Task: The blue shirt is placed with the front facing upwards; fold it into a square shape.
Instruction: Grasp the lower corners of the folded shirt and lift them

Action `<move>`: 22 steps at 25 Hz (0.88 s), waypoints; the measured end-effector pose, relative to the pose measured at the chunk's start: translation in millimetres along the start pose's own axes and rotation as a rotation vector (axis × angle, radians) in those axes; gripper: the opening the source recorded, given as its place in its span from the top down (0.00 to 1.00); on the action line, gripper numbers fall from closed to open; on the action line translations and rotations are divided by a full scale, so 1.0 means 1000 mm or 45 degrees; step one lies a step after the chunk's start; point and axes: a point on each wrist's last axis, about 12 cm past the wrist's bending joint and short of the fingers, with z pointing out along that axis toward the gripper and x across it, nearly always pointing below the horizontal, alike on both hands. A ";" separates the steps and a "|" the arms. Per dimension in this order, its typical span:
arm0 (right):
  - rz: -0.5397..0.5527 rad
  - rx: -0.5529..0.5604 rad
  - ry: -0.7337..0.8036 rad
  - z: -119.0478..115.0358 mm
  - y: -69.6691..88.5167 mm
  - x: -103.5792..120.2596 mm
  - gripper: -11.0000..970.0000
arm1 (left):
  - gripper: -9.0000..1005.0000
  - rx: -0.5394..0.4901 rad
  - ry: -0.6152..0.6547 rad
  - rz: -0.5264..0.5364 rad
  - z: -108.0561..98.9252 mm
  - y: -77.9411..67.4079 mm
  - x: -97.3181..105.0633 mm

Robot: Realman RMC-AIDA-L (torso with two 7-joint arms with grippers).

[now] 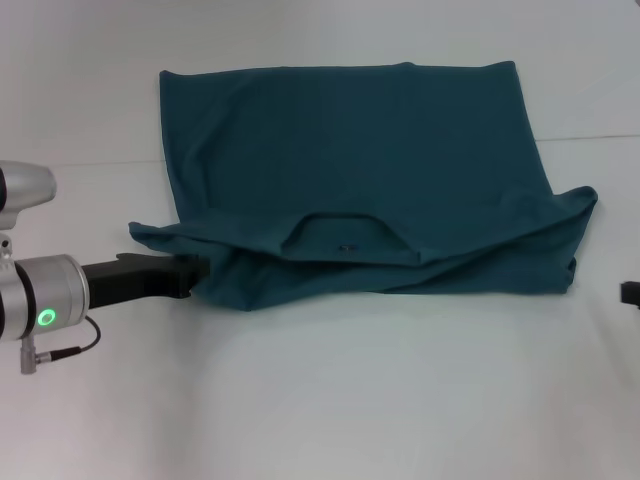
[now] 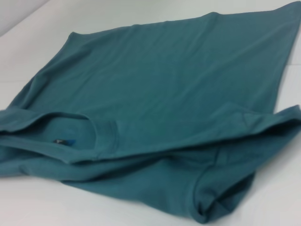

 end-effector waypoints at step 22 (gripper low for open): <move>0.013 0.022 -0.076 0.019 0.002 -0.006 0.80 | 0.99 0.034 -0.022 0.058 -0.003 -0.007 -0.015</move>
